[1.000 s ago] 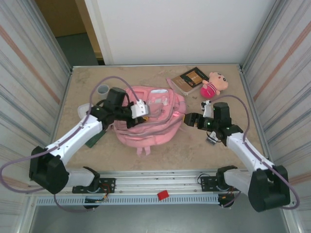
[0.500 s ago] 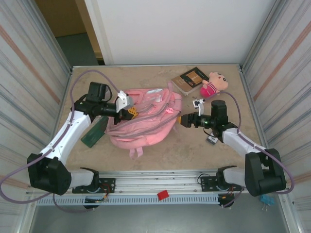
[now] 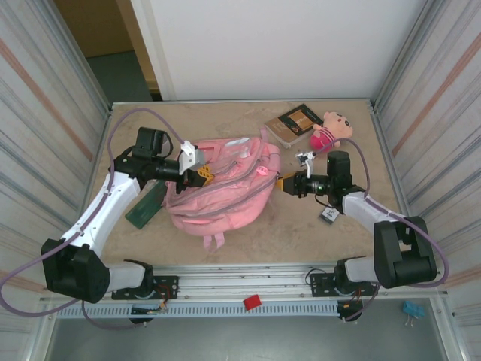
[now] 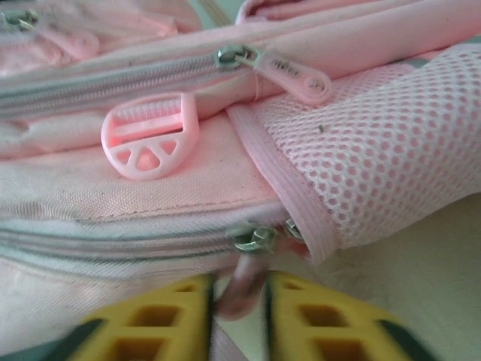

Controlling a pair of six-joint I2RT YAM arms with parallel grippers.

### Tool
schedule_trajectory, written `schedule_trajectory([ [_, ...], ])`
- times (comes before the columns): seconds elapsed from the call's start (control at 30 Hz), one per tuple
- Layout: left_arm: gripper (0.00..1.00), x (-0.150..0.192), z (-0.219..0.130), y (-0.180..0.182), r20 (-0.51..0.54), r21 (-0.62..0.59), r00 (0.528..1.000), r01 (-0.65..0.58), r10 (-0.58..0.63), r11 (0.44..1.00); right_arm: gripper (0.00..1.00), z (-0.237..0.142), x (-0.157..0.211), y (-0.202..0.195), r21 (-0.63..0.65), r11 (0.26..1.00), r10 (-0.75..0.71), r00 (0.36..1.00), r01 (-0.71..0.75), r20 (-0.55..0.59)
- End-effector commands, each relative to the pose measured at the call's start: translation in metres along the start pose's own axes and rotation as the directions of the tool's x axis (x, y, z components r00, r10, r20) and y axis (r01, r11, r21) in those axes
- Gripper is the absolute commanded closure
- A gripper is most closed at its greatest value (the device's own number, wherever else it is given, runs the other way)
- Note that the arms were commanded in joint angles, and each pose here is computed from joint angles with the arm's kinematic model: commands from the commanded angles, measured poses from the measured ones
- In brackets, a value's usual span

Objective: Pack the student bag

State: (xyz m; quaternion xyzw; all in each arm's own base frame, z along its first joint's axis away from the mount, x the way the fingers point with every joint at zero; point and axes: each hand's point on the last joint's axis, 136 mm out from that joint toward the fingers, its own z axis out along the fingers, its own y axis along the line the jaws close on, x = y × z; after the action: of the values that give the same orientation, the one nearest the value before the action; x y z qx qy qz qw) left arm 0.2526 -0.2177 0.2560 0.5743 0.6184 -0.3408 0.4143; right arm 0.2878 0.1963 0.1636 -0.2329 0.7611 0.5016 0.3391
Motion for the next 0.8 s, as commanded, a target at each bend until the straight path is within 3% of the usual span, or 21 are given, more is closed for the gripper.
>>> schedule_trajectory([
  [0.0, 1.00, -0.047, -0.019, -0.006, 0.135, -0.026, 0.977, -0.166, 0.168, 0.986, 0.97, -0.004, -0.013, 0.012, -0.048, 0.998, -0.042, 0.999, 0.042, 0.013],
  [0.3, 1.00, -0.046, -0.019, -0.006, 0.148, -0.031, 0.976, -0.155, 0.158, 0.987, 1.00, -0.007, -0.013, 0.014, -0.024, 0.999, -0.035, 0.999, 0.035, 0.004],
  [0.37, 1.00, -0.048, -0.020, -0.007, 0.157, -0.026, 0.975, -0.156, 0.158, 0.987, 0.76, -0.007, -0.010, 0.001, 0.038, 0.999, -0.030, 1.000, 0.030, -0.004],
  [0.47, 1.00, -0.051, -0.025, -0.008, 0.176, -0.026, 0.972, -0.155, 0.158, 0.988, 0.50, -0.010, -0.008, -0.016, 0.083, 0.997, -0.004, 1.000, 0.003, 0.003],
  [0.63, 1.00, -0.056, -0.030, -0.011, 0.212, -0.010, 0.965, -0.156, 0.154, 0.988, 0.29, -0.003, -0.014, -0.012, -0.018, 1.000, 0.001, 1.000, -0.001, -0.001],
  [0.77, 1.00, -0.057, -0.030, -0.012, 0.223, -0.005, 0.963, -0.157, 0.154, 0.988, 0.23, 0.001, -0.022, 0.002, -0.152, 0.988, 0.019, 1.000, -0.021, -0.010],
])
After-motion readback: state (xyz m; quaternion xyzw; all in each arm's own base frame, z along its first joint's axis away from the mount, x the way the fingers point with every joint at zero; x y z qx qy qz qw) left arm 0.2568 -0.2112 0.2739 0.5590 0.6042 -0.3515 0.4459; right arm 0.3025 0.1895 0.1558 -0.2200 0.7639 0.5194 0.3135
